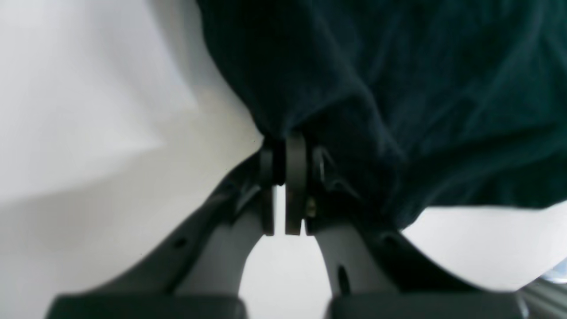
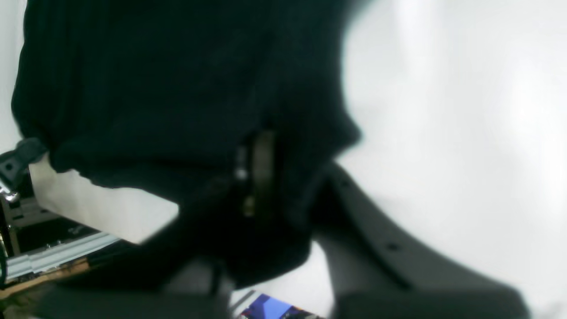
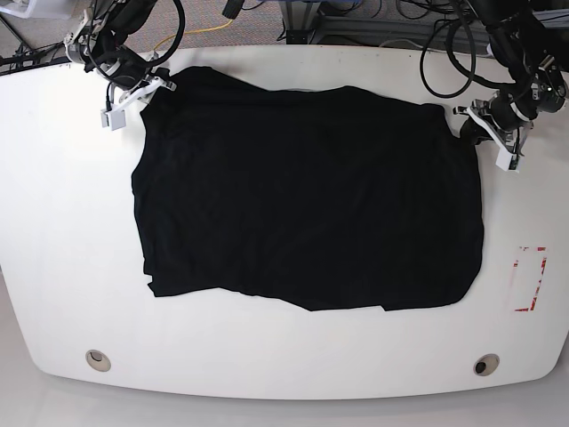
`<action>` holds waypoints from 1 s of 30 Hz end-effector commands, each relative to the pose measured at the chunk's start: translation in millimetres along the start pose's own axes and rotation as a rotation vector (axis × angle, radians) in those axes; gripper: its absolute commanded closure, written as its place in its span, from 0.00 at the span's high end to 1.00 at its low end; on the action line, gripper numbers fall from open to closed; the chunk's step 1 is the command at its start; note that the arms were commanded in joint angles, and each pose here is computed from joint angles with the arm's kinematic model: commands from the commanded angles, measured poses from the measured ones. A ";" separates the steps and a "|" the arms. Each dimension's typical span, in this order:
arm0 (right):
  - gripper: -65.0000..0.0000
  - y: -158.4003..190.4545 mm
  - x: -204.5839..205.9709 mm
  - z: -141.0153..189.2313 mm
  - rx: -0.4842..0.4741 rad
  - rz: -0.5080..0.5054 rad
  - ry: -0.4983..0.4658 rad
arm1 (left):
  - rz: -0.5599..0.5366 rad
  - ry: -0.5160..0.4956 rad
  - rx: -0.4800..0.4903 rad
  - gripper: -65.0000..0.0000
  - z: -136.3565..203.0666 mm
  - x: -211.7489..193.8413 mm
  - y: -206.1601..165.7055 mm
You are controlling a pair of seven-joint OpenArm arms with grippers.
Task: Fold the T-shirt properly
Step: 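Regrasp the shirt edge with the left gripper and pull it taut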
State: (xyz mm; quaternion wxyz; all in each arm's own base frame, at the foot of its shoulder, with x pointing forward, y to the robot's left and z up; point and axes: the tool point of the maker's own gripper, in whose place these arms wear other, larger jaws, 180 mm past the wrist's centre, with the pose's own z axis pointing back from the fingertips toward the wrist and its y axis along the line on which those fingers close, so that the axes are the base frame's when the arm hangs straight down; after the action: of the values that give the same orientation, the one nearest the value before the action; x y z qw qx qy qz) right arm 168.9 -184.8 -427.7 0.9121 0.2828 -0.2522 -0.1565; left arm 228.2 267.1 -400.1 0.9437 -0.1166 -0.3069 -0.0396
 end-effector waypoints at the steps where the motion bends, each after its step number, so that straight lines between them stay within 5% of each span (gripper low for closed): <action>1: 0.06 -2.7 1.3 3.1 -0.014 0.014 0.006 | -0.074 -0.050 0.033 0.00 18.1 21.5 7.2; 13: 0.00 -1.7 2.3 3.3 -0.009 0.014 0.002 | -0.253 0.047 0.189 0.00 55.2 17.1 34.9; 30: 0.00 -7.7 3.2 8.9 -0.028 0.026 0.006 | -0.280 0.193 0.499 0.00 79.9 -8.9 90.6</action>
State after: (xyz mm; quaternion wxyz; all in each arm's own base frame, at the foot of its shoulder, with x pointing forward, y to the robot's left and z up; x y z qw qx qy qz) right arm 164.3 -184.9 -428.9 0.9144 0.2838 -0.2440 -0.1542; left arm 182.3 377.6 -365.0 0.9579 0.1622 -0.2121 -0.1057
